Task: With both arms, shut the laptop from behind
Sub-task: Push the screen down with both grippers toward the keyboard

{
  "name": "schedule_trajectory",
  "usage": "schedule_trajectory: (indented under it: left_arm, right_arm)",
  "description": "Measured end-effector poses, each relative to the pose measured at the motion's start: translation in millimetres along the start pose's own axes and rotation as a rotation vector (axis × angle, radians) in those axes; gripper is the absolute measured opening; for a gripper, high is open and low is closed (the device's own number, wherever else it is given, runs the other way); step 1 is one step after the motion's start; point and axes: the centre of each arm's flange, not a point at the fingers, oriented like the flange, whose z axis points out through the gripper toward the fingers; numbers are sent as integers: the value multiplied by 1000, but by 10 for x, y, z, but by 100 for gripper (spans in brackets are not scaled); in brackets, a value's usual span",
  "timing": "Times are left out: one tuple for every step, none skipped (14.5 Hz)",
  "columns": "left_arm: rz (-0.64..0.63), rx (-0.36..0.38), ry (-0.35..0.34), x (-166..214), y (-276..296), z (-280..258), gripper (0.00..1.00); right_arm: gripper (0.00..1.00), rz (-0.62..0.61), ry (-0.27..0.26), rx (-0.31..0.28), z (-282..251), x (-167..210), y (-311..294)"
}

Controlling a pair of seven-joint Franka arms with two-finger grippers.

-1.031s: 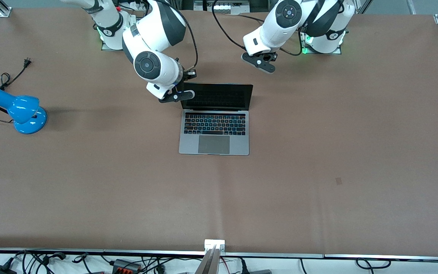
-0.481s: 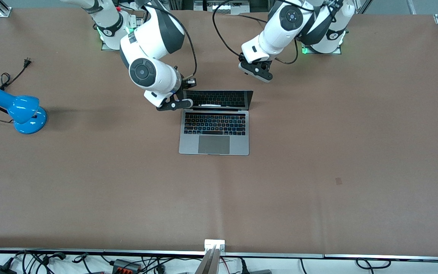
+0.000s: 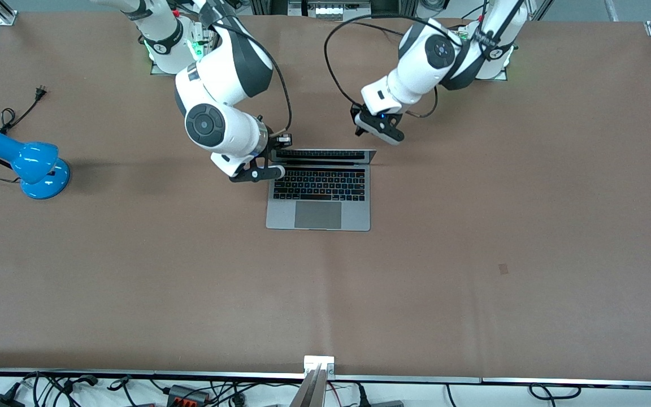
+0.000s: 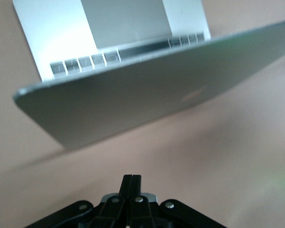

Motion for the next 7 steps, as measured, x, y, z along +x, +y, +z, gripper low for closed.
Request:
schedule_trajectory:
  left_arm:
    - [-2,-14,15,75,-40,30,1]
    - [-4,-27,28,165,-83,37,1]
    - [-7,-36,38,258,-139,23,1]
    - [-8,-43,46,339,-199,11,1]
    - [-6,-49,53,407,-241,0,1]
    - [-7,-56,60,468,-269,-8,1]
    - [-9,-63,65,528,-286,-10,1]
  right_arm:
    - [1,3,4,2,-8,50,5]
    - [1,7,7,4,-12,102,13]
    - [1,11,9,6,-8,151,20]
    - [1,14,12,7,-8,204,25]
    - [1,19,16,10,-7,267,36]
    - [1,25,21,13,-10,345,55]
    - [1,32,26,16,-8,437,78]
